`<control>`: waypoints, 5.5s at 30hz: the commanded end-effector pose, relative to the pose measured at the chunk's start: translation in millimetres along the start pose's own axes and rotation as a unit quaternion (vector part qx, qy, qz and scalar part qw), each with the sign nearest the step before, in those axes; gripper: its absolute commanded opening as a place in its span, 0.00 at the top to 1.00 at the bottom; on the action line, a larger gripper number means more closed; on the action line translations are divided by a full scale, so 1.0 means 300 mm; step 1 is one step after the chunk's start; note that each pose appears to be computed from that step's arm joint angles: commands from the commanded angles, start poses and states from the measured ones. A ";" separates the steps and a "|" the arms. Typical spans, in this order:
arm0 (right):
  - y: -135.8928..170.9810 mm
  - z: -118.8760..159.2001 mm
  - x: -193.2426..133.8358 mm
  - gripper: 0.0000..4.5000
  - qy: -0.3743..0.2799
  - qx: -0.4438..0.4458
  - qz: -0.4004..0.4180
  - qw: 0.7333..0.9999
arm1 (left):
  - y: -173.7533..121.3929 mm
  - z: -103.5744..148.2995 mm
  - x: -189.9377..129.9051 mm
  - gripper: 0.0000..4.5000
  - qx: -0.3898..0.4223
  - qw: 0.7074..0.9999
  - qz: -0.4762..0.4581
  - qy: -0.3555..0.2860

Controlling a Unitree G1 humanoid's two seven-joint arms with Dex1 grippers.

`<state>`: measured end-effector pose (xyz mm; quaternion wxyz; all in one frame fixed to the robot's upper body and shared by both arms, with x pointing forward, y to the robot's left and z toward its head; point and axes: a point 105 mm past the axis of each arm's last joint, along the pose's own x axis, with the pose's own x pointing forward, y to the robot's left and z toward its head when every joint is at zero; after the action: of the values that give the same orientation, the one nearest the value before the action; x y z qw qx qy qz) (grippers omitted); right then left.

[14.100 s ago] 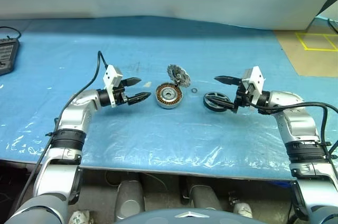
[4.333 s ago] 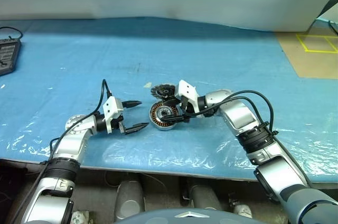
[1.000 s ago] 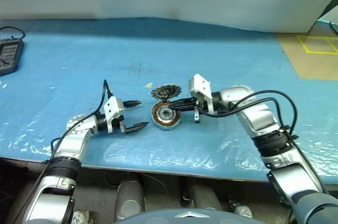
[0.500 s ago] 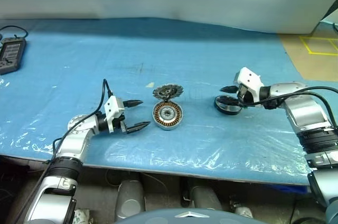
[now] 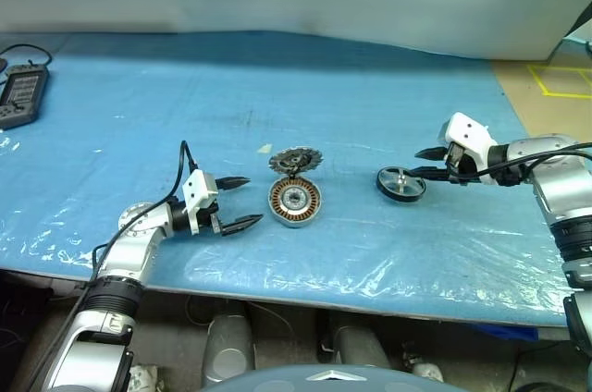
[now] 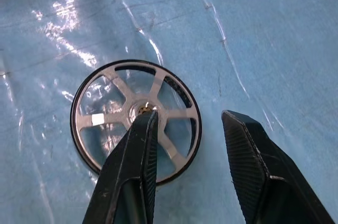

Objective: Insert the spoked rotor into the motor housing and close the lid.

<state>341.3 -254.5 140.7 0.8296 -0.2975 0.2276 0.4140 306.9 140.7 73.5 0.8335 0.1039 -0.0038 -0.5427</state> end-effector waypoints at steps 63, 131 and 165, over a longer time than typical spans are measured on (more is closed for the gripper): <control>0.096 0.065 0.079 0.69 -0.091 -0.009 0.072 0.993 | -0.002 0.004 -0.009 0.00 -0.003 1.000 0.004 -0.005; 0.373 0.384 0.304 0.03 -0.213 -0.060 0.200 0.955 | -0.031 -0.017 -0.002 0.00 -0.024 0.999 -0.025 -0.001; 0.433 0.299 0.458 1.00 -0.154 -0.044 0.210 0.964 | -0.029 -0.024 -0.012 0.00 -0.024 1.000 -0.014 0.003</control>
<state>329.6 -54.4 93.6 0.7472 -0.1969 0.1168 0.6239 297.9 140.4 58.7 0.8279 0.0756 0.0261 -0.5551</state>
